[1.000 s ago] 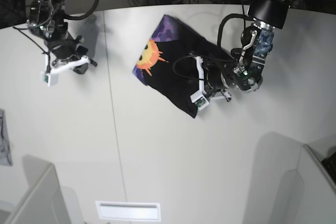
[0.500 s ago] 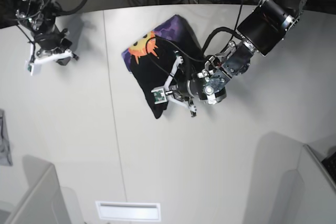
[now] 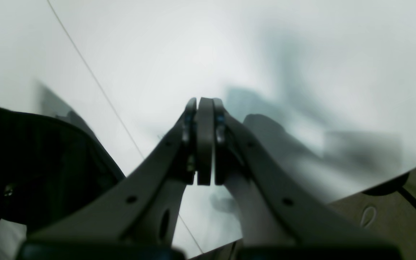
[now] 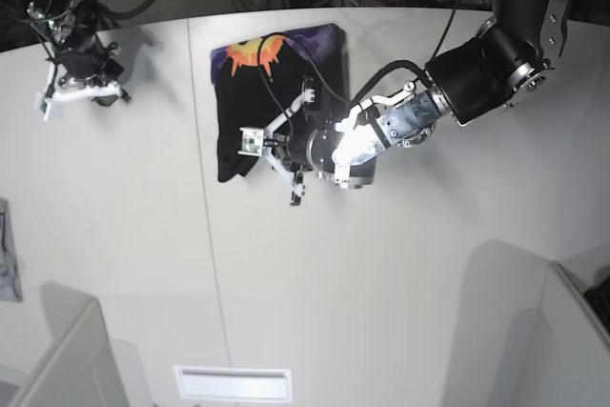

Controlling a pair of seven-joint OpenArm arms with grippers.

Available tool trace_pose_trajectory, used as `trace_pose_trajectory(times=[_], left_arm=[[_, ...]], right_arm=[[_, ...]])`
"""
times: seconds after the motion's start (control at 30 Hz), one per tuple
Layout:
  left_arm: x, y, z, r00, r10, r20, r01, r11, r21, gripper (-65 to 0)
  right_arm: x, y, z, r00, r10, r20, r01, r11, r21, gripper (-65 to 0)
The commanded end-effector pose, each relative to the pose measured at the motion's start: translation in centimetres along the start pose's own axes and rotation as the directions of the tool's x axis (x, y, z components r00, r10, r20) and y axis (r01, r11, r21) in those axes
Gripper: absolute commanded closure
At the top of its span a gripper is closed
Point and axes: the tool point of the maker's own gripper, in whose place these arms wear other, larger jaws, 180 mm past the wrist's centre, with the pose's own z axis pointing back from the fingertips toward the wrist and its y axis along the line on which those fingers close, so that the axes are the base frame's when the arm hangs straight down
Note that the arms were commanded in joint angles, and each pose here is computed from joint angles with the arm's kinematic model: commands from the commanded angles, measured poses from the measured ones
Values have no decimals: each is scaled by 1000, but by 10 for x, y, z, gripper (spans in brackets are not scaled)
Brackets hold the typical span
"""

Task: Fold the T-shirt properly
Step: 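Grasp the black shirt bundle with the left gripper and rotate it upright, then press and smooth the bundle's edge with the left gripper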

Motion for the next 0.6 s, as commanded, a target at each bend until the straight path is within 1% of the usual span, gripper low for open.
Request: trace_pose_trajectory(times=[0.0, 0.1, 0.3, 0.47, 0.57], left_arm=[[10, 15, 6, 999, -27, 26, 26, 999, 26, 0], [4, 21, 3, 999, -29, 16, 29, 999, 20, 0], [1, 15, -8, 998, -51, 48, 52, 998, -21, 0], [11, 16, -9, 991, -47, 122, 51, 998, -25, 0], [18, 15, -8, 989, -55, 140, 60, 998, -32, 0]], right_arm=[[9, 2, 3, 999, 12, 34, -12, 1000, 9, 0], [9, 1, 3, 999, 11, 32, -11, 1000, 8, 0], [7, 0, 3, 1000, 12, 27, -12, 1000, 4, 0], [7, 0, 3, 1000, 12, 28, -13, 1000, 3, 0], [7, 0, 3, 1000, 12, 28, -12, 1000, 3, 0]])
